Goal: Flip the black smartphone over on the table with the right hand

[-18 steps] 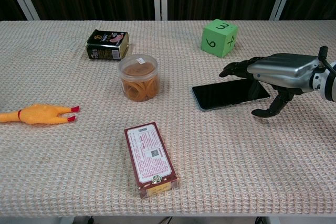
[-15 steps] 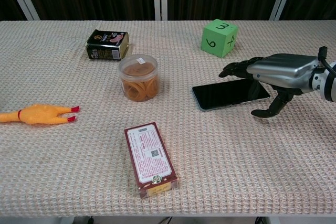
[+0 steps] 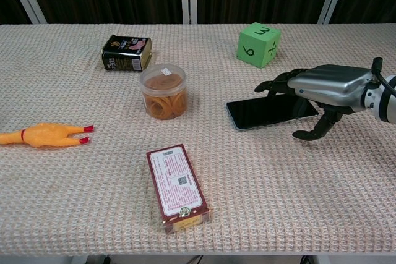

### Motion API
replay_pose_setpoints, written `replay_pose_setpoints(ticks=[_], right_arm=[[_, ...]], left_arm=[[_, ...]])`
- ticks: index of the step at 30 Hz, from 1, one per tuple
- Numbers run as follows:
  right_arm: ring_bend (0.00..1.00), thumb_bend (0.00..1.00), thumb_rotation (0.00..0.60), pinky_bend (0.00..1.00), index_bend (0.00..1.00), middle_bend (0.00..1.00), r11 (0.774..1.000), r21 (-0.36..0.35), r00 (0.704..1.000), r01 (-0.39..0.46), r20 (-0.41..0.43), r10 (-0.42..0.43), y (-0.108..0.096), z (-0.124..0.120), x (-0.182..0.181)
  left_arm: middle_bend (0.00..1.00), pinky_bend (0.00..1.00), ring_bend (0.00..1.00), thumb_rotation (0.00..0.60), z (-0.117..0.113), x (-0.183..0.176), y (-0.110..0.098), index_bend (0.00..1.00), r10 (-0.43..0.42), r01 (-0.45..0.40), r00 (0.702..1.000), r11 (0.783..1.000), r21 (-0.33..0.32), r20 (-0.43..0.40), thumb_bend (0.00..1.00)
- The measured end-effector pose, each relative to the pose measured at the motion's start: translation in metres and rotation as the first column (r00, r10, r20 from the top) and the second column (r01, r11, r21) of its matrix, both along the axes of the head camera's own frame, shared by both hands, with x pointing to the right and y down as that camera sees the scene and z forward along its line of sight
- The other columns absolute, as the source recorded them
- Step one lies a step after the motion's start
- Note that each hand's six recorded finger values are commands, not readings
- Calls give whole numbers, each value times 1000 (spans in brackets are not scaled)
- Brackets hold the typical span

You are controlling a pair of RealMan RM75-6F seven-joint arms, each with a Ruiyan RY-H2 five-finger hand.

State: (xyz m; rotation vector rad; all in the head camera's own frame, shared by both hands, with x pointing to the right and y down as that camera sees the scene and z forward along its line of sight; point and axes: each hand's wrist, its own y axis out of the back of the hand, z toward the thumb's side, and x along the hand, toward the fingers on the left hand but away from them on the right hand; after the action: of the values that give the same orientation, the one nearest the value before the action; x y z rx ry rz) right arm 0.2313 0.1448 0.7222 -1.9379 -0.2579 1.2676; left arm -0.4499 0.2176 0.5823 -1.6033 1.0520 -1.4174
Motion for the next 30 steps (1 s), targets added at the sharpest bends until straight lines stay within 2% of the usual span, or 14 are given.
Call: replay_pose_setpoints(ticks=[14,24,30], right_arm=[[13,346,600,0,6,185,1000,-2,1000,16,-4,-16,-3,11,-9],[38,366,600,6,148,241,1000,3,1000,30,-2,-30,-6,23,-18],[132,425,600,99,288,286,999,20,999,31,11,-31,-10,29,-24]], left_arm=[[260,321,205,600,3,-4,1,290,-10,10,1000,1000,-11,3,75],[260,321,205,600,6,-9,2,292,-21,21,1000,1000,-20,7,74],[260,322,205,600,8,-12,2,296,-28,28,1000,999,-27,7,75]])
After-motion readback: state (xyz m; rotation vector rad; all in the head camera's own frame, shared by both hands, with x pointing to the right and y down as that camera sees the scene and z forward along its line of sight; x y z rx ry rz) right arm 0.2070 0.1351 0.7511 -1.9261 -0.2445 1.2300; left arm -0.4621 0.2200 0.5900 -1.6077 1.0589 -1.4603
